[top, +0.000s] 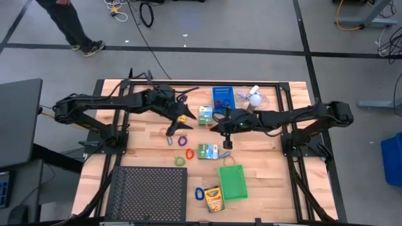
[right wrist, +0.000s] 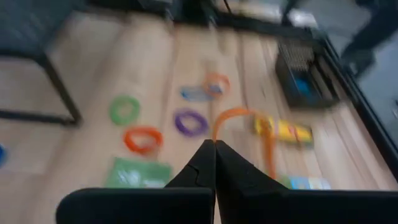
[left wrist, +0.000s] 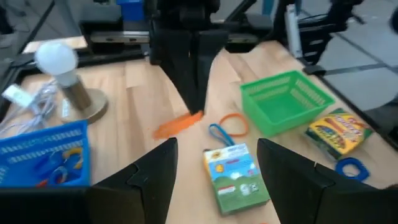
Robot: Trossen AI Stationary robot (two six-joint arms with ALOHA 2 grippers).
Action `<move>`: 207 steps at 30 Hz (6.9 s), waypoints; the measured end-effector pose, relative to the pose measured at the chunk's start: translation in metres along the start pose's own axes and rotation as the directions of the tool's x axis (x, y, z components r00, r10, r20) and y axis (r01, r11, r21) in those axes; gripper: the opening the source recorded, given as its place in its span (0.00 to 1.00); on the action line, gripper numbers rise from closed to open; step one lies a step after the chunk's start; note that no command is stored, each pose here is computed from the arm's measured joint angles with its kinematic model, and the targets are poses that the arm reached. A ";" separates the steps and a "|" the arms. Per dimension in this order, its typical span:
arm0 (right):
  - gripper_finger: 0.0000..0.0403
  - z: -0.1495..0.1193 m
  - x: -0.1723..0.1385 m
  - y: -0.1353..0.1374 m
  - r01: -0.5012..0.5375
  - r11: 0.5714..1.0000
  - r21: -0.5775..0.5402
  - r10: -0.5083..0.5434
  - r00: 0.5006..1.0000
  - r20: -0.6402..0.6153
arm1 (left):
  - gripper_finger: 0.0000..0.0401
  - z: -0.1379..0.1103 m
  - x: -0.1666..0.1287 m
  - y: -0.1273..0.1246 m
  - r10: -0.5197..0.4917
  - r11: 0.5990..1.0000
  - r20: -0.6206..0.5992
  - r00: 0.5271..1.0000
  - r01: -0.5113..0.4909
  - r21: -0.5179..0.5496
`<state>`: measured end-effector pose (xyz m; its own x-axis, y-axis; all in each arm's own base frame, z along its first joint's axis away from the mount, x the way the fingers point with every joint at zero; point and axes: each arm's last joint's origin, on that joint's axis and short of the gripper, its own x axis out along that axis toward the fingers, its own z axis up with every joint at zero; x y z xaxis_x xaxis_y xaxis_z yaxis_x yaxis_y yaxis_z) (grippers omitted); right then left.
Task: Pick & Place Office Desk Supplies
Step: Put the top right orange rubber band into the black bin, then put the right blue rubber band into the black bin
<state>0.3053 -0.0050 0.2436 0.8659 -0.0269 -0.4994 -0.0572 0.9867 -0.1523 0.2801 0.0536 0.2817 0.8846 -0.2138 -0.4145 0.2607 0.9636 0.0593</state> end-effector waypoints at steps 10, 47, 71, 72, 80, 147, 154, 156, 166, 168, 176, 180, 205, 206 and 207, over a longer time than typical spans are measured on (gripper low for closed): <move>0.00 0.016 -0.008 0.001 -0.122 0.991 -0.061 0.130 0.979 0.155 | 0.57 -0.001 0.016 0.003 -0.081 0.996 0.067 0.994 0.080 0.027; 0.00 0.030 -0.012 -0.001 -0.160 0.979 -0.129 0.193 0.929 0.317 | 0.32 -0.001 0.050 0.011 -0.148 0.988 0.227 0.963 0.135 0.070; 0.28 0.036 -0.023 -0.005 -0.080 0.993 -0.084 0.104 0.931 0.349 | 0.01 -0.013 0.036 0.029 -0.051 0.999 0.126 0.991 0.053 -0.013; 0.30 0.037 -0.026 -0.005 -0.082 0.993 -0.086 0.107 0.930 0.351 | 0.01 -0.012 0.032 0.031 -0.037 0.999 0.124 0.992 0.040 -0.016; 0.34 0.038 -0.060 -0.003 -0.139 0.983 -0.122 0.176 0.906 0.385 | 0.01 -0.012 0.001 0.048 0.069 0.997 0.094 0.993 -0.064 -0.048; 0.34 -0.055 -0.085 0.010 -0.082 0.996 0.033 0.059 0.896 0.439 | 0.48 -0.113 -0.085 0.102 0.369 0.640 -0.752 0.547 -0.736 -0.221; 0.34 -0.057 -0.084 0.010 -0.079 0.996 0.038 0.056 0.908 0.416 | 0.59 -0.107 -0.081 0.103 0.334 0.702 -0.656 0.677 -0.643 -0.305; 0.34 -0.059 -0.083 0.009 -0.057 0.997 0.051 0.032 0.920 0.391 | 0.59 -0.104 -0.079 0.104 0.318 0.736 -0.600 0.734 -0.590 -0.332; 0.34 -0.081 -0.077 0.012 -0.061 0.979 0.196 0.029 0.986 0.164 | 0.57 -0.058 -0.071 0.088 0.165 0.930 -0.158 0.974 -0.207 -0.304; 0.34 -0.085 -0.075 0.013 -0.063 0.973 0.224 0.037 0.992 0.118 | 0.57 -0.047 -0.068 0.079 0.131 0.954 -0.106 0.986 -0.155 -0.258; 0.34 -0.084 -0.043 0.019 -0.064 0.976 0.210 0.097 0.984 -0.150 | 0.57 -0.018 -0.043 0.036 -0.017 0.998 -0.030 0.999 0.015 -0.059; 0.34 -0.079 -0.026 0.024 -0.081 0.979 0.186 0.135 0.944 -0.300 | 0.57 -0.009 -0.030 0.018 -0.004 0.999 -0.046 0.999 0.003 -0.033; 0.34 -0.069 -0.006 0.032 -0.149 0.972 0.183 0.210 0.901 -0.379 | 0.57 0.035 -0.006 -0.033 0.085 0.967 0.200 0.976 -0.129 0.218; 0.34 -0.068 -0.006 0.032 -0.150 0.972 0.182 0.209 0.903 -0.375 | 0.57 0.034 -0.005 -0.034 0.083 0.968 0.196 0.977 -0.126 0.218; 0.34 -0.068 -0.006 0.032 -0.151 0.972 0.179 0.209 0.904 -0.372 | 0.57 0.034 -0.005 -0.035 0.086 0.968 0.192 0.978 -0.127 0.215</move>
<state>0.2644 0.0155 0.1837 0.5865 0.1223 -0.8006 -0.0977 0.9920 0.0800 0.2800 0.0159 0.3128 0.9615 -0.1569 -0.2256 0.2227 0.9259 0.3050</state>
